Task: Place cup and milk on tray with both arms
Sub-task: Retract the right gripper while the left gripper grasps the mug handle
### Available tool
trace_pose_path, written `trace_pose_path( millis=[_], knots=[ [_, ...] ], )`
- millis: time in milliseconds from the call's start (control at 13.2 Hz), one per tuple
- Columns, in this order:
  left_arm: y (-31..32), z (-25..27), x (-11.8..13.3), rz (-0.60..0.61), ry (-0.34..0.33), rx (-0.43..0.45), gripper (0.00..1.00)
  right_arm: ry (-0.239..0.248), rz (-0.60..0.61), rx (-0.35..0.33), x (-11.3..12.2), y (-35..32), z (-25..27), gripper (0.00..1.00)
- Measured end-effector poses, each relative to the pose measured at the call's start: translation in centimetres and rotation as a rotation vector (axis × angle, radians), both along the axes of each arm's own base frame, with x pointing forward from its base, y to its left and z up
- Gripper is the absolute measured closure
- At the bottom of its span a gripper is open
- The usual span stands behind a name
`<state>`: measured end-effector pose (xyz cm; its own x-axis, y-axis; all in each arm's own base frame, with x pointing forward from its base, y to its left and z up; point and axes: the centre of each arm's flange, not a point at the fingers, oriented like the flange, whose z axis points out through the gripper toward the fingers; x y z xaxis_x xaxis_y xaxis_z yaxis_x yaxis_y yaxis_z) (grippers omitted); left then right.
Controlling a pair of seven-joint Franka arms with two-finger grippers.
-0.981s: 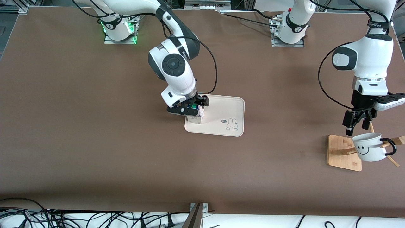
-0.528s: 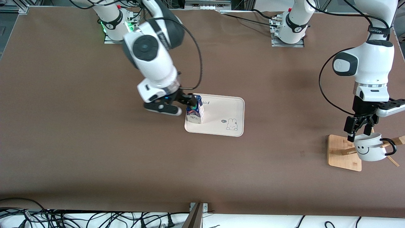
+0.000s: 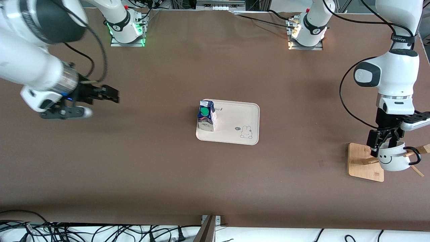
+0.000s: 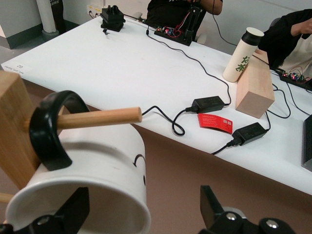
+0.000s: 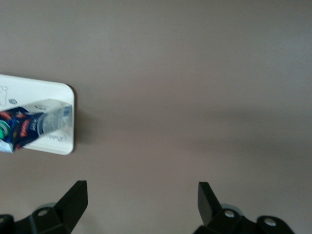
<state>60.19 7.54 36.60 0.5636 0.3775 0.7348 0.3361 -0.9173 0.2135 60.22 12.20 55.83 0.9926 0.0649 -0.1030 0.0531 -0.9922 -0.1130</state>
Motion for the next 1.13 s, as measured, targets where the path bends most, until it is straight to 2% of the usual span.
trace_pose_path(
  millis=[226,453,528,830,981,1057,1132],
  knots=[
    [0.2,-0.9,0.6,0.003,0.009,0.003,0.00,0.012,0.036,-0.023,-1.9,-4.5,0.1,0.00],
    [0.4,-0.9,1.0,0.004,0.003,0.005,0.00,0.016,0.044,-0.032,-3.7,-5.8,0.5,0.00],
    [0.4,-0.8,1.0,0.005,0.002,0.006,0.09,0.014,0.052,-0.035,-4.2,-5.8,0.7,0.00],
    [0.5,-0.7,1.1,-0.028,0.007,0.046,0.58,-0.010,0.071,-0.066,-6.6,-5.9,1.4,0.00],
    [0.5,-0.8,1.1,-0.036,0.009,0.056,0.83,-0.035,0.073,-0.087,-6.7,-6.2,1.7,0.00],
    [0.5,-0.8,1.1,-0.041,0.010,0.062,0.92,-0.048,0.073,-0.089,-6.5,-6.2,1.8,0.00],
    [0.5,-0.8,1.1,-0.047,0.012,0.068,0.93,-0.052,0.073,-0.089,-6.5,-6.2,1.8,0.00]
  ],
)
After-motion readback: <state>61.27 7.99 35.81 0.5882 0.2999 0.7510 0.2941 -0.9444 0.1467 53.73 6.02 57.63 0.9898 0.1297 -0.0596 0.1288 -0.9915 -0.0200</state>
